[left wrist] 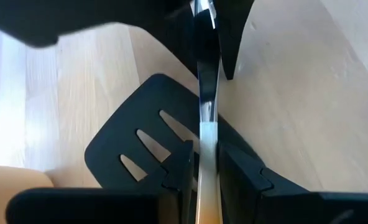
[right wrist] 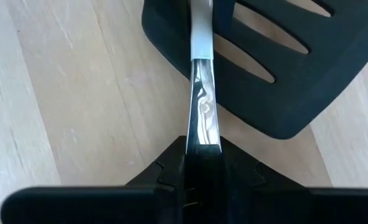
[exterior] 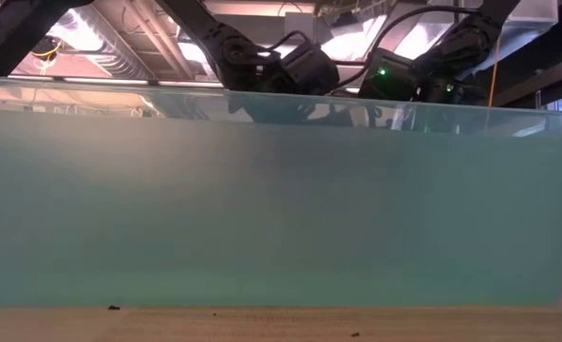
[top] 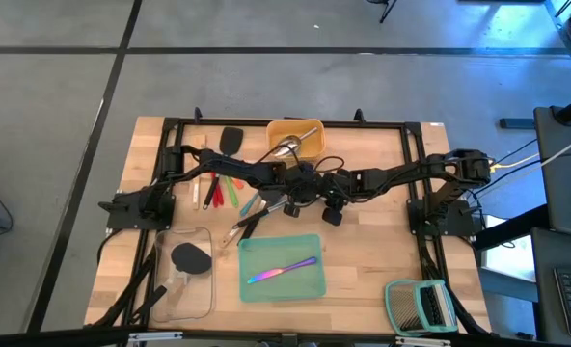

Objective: Pick & Place Kitchen Items
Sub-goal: Put the orange table knife into the green bin

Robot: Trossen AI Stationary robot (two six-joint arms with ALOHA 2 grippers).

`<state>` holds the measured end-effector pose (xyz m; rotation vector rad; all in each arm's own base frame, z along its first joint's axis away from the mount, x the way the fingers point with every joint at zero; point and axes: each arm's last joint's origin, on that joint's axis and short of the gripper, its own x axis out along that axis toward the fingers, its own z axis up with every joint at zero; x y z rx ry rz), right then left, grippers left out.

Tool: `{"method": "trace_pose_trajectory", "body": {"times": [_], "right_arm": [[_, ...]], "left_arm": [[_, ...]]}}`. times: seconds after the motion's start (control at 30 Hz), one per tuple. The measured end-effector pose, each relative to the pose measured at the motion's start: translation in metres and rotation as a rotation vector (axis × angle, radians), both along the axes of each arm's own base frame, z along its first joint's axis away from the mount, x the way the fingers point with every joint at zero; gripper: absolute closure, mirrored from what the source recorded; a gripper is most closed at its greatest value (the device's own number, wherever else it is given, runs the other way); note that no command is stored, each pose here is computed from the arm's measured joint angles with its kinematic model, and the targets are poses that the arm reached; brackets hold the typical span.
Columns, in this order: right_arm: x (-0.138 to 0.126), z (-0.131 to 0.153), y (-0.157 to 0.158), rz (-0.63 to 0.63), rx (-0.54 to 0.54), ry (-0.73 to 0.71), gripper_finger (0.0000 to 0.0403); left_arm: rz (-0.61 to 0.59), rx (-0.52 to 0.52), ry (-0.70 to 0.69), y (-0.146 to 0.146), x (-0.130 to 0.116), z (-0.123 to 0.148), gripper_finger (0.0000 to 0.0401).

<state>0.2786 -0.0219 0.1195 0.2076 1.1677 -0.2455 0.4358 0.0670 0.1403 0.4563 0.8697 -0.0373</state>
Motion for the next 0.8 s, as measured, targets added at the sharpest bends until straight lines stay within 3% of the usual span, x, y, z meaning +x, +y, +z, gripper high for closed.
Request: {"method": "trace_pose_trajectory", "body": {"times": [0.8], "right_arm": [[0.0054, 0.0097, 0.0023, -0.067, 0.117, -0.039, 0.0335]], "left_arm": [[-0.015, 0.021, 0.013, -0.0046, -0.0011, -0.0016, 0.0324]]}}
